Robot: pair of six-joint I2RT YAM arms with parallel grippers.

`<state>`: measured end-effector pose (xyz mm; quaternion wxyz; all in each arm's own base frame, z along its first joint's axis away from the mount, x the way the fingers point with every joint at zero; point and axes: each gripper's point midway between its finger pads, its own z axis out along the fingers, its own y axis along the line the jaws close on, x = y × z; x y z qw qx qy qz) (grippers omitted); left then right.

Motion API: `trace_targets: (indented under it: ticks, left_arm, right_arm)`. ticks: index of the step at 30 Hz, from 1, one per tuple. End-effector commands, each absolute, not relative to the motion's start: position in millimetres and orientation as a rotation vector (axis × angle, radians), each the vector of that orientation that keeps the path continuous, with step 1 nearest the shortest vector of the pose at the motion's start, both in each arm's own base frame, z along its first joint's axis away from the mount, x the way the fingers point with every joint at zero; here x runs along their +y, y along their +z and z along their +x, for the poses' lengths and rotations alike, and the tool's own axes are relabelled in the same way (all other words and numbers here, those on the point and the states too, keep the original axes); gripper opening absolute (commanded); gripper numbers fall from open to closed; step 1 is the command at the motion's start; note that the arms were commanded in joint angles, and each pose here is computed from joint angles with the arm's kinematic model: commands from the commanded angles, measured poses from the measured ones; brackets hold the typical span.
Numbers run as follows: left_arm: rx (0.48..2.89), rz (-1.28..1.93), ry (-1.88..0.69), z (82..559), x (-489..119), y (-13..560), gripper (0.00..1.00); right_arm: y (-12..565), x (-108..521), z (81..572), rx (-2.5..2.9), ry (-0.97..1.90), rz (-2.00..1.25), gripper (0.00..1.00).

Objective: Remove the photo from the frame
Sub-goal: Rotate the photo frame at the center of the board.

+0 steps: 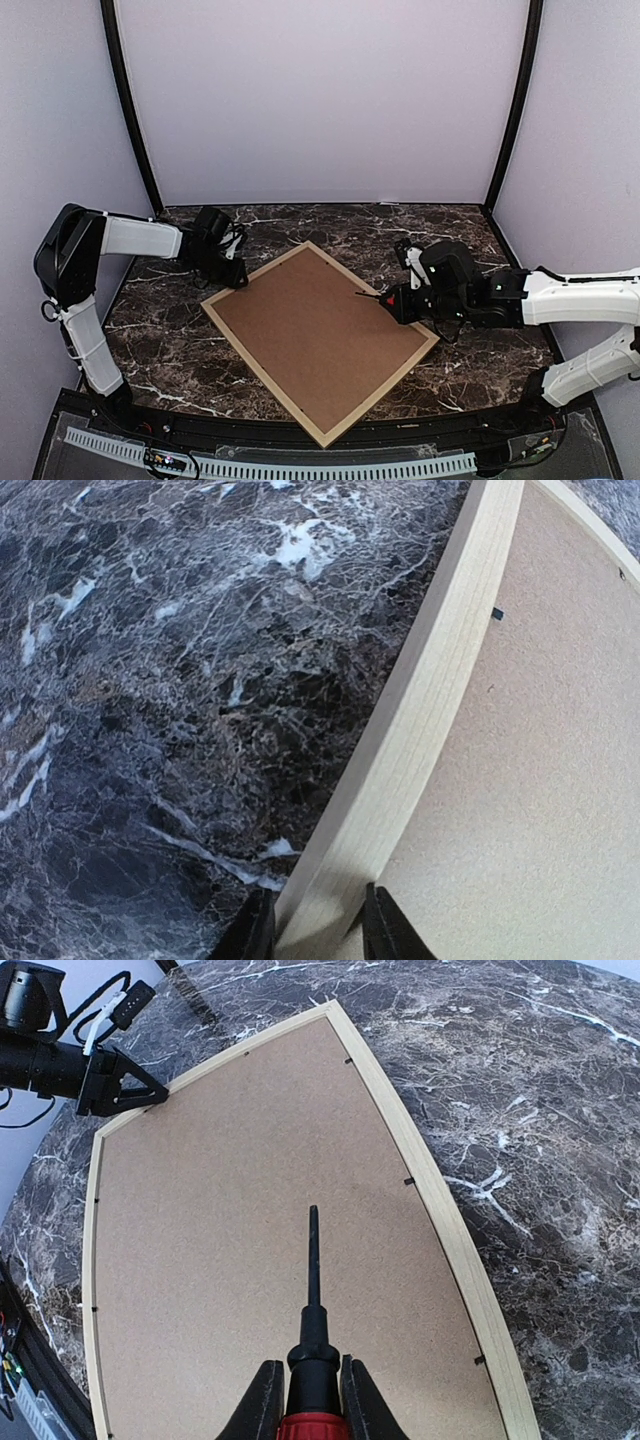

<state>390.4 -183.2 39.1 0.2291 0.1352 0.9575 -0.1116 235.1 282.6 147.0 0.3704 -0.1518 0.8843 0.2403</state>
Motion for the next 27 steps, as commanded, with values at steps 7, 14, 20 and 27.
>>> trace_targets:
  ticks: [7,14,20,27]
  left_arm:
    - [2.796,0.198,-0.114,361,-131,4,0.25]
    - [2.815,0.001,-0.102,354,-99,6,0.24]
    - [2.847,-0.064,-0.163,346,-94,5,0.20]
    - [2.844,-0.125,-0.295,314,-107,6,0.19]
  right_arm:
    - [156,283,240,2.222,0.647,-0.355,0.00]
    - [157,285,241,2.217,0.649,-0.358,0.00]
    - [157,285,241,2.216,0.649,-0.357,0.00]
    - [160,289,243,2.212,0.661,-0.357,0.00]
